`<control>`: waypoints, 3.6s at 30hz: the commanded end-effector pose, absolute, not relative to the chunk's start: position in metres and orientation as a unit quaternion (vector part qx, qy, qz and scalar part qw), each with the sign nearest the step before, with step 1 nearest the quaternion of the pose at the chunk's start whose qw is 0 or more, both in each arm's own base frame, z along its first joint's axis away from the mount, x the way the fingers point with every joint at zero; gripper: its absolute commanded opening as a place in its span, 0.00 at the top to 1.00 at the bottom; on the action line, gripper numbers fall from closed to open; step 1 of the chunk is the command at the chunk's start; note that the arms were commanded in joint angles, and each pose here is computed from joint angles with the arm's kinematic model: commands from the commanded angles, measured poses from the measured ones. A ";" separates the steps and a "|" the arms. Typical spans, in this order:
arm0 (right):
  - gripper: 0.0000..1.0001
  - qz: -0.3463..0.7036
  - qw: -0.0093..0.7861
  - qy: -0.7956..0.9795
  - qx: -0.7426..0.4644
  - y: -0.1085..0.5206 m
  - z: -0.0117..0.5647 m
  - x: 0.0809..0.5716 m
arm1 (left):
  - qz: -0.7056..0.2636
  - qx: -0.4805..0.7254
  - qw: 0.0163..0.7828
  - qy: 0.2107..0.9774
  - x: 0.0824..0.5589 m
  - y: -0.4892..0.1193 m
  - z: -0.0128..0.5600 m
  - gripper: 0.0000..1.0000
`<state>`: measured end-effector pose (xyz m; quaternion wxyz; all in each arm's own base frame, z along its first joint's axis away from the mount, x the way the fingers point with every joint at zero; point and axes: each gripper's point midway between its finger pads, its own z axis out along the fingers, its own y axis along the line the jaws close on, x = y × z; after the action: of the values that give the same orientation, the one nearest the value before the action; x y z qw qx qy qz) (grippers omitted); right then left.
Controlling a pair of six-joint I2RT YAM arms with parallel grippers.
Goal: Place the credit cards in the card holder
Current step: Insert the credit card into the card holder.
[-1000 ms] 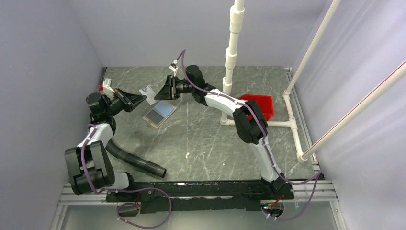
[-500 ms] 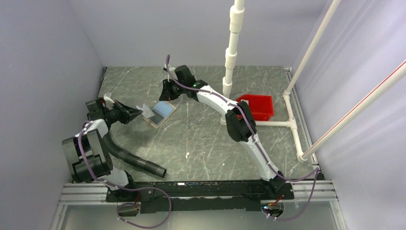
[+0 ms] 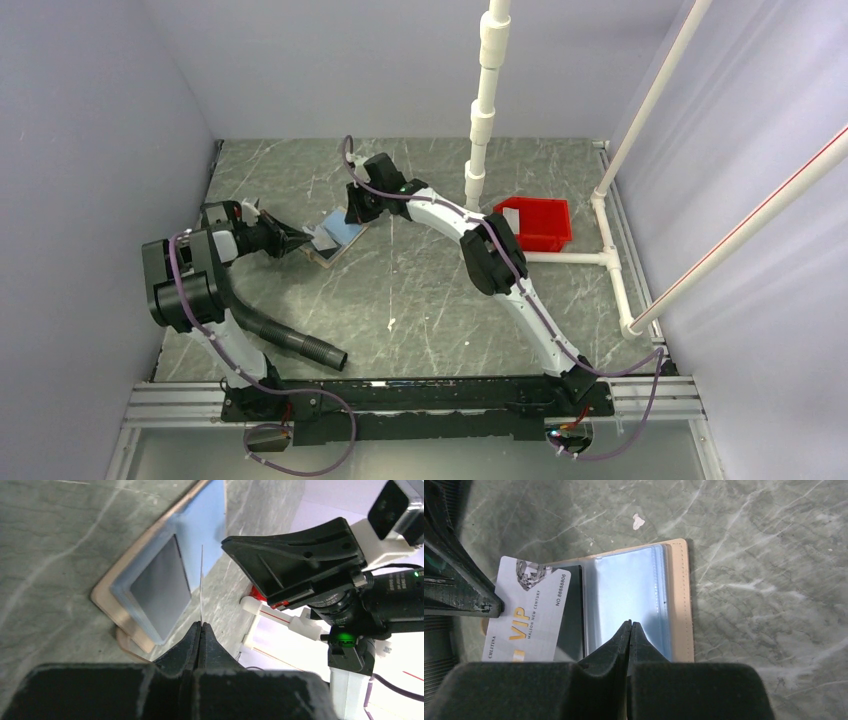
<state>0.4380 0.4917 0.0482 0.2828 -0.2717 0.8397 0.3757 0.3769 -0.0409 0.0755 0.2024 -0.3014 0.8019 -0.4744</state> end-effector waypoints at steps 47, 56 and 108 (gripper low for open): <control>1.00 0.371 0.288 0.840 -0.272 0.485 0.030 0.448 | -0.475 -0.261 0.223 0.810 0.396 -0.050 0.059 1.00; 1.00 0.370 0.290 0.840 -0.273 0.484 0.032 0.448 | -0.479 -0.271 0.204 0.810 0.394 -0.051 0.048 1.00; 1.00 0.354 0.278 0.856 -0.255 0.485 0.031 0.441 | -0.429 -0.334 0.226 0.808 0.416 -0.069 0.028 1.00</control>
<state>0.4430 0.4842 0.0329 0.2803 -0.2660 0.8448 0.3700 0.4140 -0.0653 0.0341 0.2186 -0.3264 0.8100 -0.4354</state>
